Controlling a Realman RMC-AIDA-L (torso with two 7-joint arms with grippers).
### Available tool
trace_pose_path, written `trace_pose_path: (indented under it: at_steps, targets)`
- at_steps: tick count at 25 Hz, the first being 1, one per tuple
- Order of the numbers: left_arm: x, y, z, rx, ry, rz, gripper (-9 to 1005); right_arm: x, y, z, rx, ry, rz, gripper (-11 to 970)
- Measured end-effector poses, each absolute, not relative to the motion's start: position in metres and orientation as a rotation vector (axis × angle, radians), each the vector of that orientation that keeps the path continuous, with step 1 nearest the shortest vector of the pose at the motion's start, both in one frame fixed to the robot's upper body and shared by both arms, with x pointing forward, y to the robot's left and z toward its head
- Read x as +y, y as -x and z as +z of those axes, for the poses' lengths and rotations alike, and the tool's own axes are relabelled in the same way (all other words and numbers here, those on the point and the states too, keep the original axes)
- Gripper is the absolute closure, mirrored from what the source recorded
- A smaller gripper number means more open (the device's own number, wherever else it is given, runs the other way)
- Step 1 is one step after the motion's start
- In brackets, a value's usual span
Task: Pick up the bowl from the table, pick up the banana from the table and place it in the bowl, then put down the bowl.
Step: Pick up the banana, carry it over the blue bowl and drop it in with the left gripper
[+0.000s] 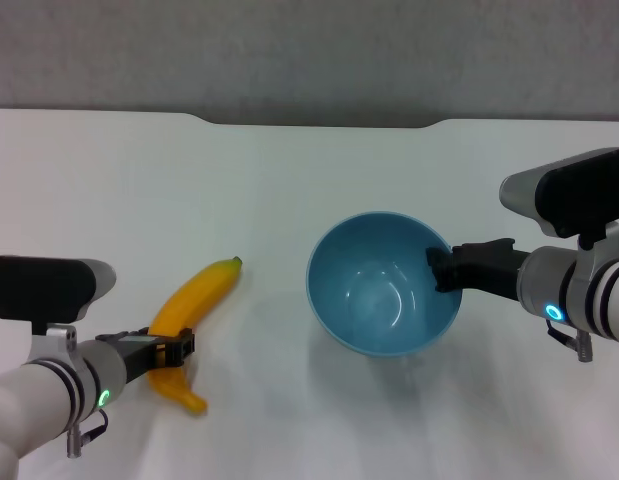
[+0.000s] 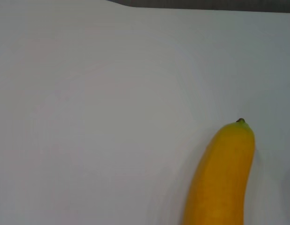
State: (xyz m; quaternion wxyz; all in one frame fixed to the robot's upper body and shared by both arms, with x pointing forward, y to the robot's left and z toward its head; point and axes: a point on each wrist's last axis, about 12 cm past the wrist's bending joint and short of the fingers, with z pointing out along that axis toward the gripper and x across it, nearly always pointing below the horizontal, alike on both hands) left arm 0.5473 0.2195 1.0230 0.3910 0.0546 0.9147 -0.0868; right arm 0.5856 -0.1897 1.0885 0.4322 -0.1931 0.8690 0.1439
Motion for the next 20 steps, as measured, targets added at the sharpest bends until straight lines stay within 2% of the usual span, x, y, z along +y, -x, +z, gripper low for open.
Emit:
trace_pose_path:
  at_steps: [3,4,12,20]
  targets:
    - [0.219,-0.548,1.029,2.303,-0.126,-0.235,468,-0.190,-0.585,1.088,2.169,0.479,0.359,920]
    - [0.219,-0.548,1.029,2.303,-0.126,-0.235,468,-0.190,-0.585,1.087,2.170,0.478,0.359,920]
    - [0.226,-0.540,1.082,2.125,-0.027,-0.311,468,-0.195,-0.582,1.082,2.193,0.456,0.360,920]
    - [0.198,-0.532,1.123,2.023,-0.088,-0.411,469,-0.186,-0.579,1.072,2.220,0.427,0.428,920]
